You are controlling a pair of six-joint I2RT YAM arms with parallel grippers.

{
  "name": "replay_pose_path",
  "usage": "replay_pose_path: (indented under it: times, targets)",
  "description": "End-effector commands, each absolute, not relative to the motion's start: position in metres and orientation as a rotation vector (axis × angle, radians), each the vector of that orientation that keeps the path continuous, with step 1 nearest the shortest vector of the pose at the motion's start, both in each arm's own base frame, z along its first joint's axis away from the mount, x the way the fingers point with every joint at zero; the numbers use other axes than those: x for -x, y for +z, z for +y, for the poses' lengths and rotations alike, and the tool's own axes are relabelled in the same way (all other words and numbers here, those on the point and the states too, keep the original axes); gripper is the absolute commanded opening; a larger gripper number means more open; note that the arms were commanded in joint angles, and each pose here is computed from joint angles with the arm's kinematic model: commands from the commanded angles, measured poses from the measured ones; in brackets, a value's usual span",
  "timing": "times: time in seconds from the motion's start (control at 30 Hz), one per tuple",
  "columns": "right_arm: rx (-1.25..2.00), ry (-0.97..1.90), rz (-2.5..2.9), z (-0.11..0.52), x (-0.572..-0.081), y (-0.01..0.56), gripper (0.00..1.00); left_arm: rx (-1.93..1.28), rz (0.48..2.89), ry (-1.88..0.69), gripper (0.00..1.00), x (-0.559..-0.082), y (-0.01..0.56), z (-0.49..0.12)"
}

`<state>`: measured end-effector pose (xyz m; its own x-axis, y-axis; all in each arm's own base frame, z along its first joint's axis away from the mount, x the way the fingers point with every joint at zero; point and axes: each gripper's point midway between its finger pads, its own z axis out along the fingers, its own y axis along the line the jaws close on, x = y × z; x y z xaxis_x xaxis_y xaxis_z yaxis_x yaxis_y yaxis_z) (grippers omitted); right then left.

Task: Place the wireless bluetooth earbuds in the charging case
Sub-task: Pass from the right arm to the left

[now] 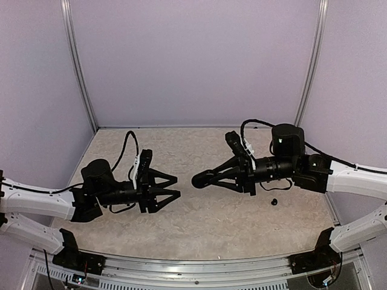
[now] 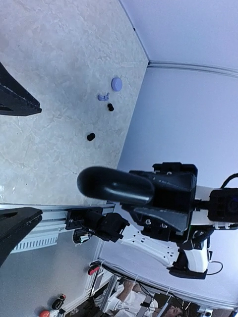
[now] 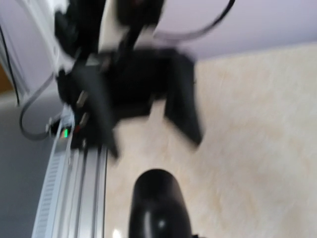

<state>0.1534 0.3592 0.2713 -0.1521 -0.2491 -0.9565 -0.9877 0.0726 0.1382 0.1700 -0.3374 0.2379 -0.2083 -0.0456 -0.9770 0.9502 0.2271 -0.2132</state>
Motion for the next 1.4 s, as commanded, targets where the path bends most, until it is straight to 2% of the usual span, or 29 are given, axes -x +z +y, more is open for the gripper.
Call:
replay_pose_path:
  times: [0.0,0.2,0.53,0.7,0.9,0.97,1.0,1.07,1.2,1.37]
  targets:
    - [1.225,1.158,1.424,0.364,-0.16,0.301,0.0,-0.986,1.329,-1.188,0.64,-0.155,0.267,-0.359]
    - [1.31,1.19,1.427,0.372,-0.152,0.292,0.0,-1.068,1.358,-1.242,0.62,-0.146,0.263,-0.384]
    - [1.332,1.205,1.409,0.373,-0.147,0.296,0.0,-1.111,1.39,-1.26,0.44,-0.143,0.258,-0.398]
    - [1.339,1.202,1.41,0.373,-0.146,0.295,0.0,-1.107,1.388,-1.267,0.25,-0.143,0.259,-0.399]
    - [1.343,1.201,1.433,0.371,-0.145,0.29,0.01,-1.103,1.357,-1.287,0.1,-0.139,0.265,-0.395]
    - [1.34,1.197,1.435,0.37,-0.146,0.291,0.17,-1.103,1.353,-1.294,0.08,-0.138,0.266,-0.395]
    - [1.337,1.194,1.436,0.37,-0.146,0.291,0.31,-1.101,1.352,-1.295,0.08,-0.138,0.267,-0.394]
    - [1.332,1.186,1.442,0.368,-0.146,0.29,0.42,-1.098,1.352,-1.298,0.07,-0.138,0.267,-0.394]
    - [1.339,1.19,1.456,0.369,-0.146,0.284,0.47,-1.09,1.351,-1.3,0.06,-0.139,0.269,-0.393]
    - [1.358,1.214,1.457,0.372,-0.144,0.279,0.48,-1.088,1.35,-1.306,0.06,-0.14,0.269,-0.394]
